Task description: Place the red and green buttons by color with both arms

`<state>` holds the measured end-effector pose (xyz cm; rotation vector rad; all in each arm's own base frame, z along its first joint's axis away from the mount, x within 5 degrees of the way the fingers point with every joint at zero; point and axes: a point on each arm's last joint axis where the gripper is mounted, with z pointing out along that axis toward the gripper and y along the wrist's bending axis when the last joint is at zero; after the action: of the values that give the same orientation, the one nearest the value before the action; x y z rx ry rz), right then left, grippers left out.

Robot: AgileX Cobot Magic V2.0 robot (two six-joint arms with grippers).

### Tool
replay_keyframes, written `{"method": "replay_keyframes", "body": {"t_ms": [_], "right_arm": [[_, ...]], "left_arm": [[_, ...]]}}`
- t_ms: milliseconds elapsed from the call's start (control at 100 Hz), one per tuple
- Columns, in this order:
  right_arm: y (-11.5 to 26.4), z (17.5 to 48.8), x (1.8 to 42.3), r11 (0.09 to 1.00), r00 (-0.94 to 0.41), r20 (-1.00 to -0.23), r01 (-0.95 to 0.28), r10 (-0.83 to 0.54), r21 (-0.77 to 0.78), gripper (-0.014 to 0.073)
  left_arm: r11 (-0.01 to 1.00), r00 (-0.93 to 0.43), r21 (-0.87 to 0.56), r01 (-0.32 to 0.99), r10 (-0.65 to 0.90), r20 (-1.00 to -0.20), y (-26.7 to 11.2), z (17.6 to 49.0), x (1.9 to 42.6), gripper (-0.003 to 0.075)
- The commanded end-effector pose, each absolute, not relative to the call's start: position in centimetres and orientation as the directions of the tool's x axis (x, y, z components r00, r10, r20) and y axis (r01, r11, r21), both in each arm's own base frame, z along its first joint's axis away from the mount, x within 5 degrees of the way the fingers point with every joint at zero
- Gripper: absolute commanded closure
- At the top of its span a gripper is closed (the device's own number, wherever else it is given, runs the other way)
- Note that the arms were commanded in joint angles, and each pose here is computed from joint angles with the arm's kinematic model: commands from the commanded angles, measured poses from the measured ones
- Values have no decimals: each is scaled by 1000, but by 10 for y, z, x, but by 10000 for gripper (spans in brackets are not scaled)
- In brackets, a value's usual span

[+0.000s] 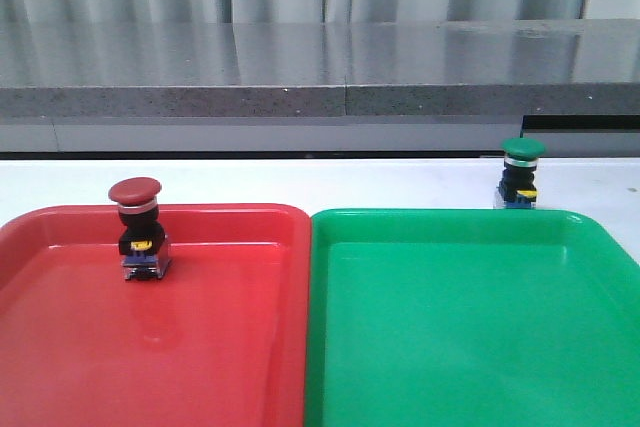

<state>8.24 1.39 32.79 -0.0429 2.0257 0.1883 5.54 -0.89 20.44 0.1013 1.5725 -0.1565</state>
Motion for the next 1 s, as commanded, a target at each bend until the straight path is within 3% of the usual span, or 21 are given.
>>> {"method": "replay_keyframes", "body": {"t_ms": [0, 180, 320, 660, 990], "right_arm": [[13, 345, 87, 986, -349, -933, -107, 86, 131, -69], [15, 352, 91, 977, -310, -941, -116, 136, 179, -50], [16, 358, 114, 977, -359, -923, -106, 136, 185, -50], [18, 365, 215, 979, -506, -852, -68, 134, 195, -50], [22, 330, 317, 980, -648, -752, -39, 122, 193, -50]], "left_arm": [[985, 59, -38, 170, -49, -997, -9, 199, 55, 739], [985, 59, -38, 170, -49, -997, -9, 199, 55, 739], [985, 59, -38, 170, -49, -997, -9, 199, 55, 739], [985, 59, -38, 170, -49, -997, -9, 199, 55, 739], [985, 59, -38, 170, -49, -997, -9, 199, 55, 739]]}}
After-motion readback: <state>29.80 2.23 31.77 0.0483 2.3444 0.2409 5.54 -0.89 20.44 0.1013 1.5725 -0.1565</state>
